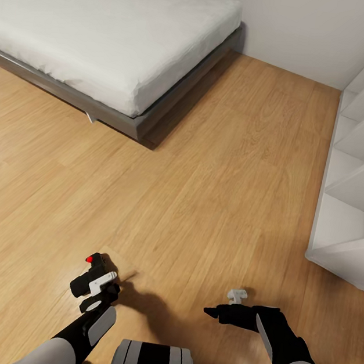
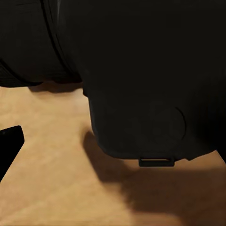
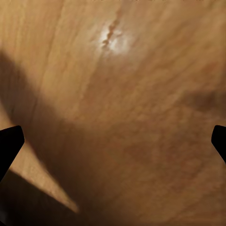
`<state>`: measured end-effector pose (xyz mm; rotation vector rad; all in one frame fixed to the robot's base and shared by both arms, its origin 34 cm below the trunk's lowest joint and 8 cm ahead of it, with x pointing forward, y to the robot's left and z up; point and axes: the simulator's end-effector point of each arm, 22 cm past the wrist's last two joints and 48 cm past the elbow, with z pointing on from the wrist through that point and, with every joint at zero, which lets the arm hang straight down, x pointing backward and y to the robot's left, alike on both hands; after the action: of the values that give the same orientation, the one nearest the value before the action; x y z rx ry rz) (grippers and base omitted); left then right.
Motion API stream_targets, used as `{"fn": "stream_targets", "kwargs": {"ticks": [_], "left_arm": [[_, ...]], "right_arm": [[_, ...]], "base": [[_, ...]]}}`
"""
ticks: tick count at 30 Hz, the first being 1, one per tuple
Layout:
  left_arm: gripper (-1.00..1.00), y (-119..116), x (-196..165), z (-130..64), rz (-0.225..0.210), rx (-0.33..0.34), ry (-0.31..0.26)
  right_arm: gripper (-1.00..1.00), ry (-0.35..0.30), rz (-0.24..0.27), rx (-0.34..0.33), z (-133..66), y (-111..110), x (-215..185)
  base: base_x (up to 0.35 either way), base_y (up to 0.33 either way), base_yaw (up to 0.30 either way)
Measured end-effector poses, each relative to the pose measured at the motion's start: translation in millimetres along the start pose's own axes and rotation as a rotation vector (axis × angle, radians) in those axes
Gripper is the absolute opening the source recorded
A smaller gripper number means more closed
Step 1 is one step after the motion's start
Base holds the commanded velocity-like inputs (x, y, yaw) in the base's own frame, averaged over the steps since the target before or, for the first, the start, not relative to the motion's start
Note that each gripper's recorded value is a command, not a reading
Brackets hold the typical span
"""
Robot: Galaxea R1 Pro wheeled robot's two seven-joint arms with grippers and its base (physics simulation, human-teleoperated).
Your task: Attach the digital camera to the camera tripod in the bedroom.
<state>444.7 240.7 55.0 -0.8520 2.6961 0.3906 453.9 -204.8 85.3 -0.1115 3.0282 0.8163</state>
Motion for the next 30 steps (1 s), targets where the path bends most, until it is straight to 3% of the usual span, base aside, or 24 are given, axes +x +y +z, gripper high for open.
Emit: {"fn": "stream_targets", "kwargs": {"ticks": [30], "left_arm": [[1.0,-2.5,-0.7,-0.9,-0.006,0.004,-0.002]], "right_arm": [[1.0,0.0,0.0,-0.001,-0.1,0.0,0.0]], "base": [[0.032,0.0,0.0]]}}
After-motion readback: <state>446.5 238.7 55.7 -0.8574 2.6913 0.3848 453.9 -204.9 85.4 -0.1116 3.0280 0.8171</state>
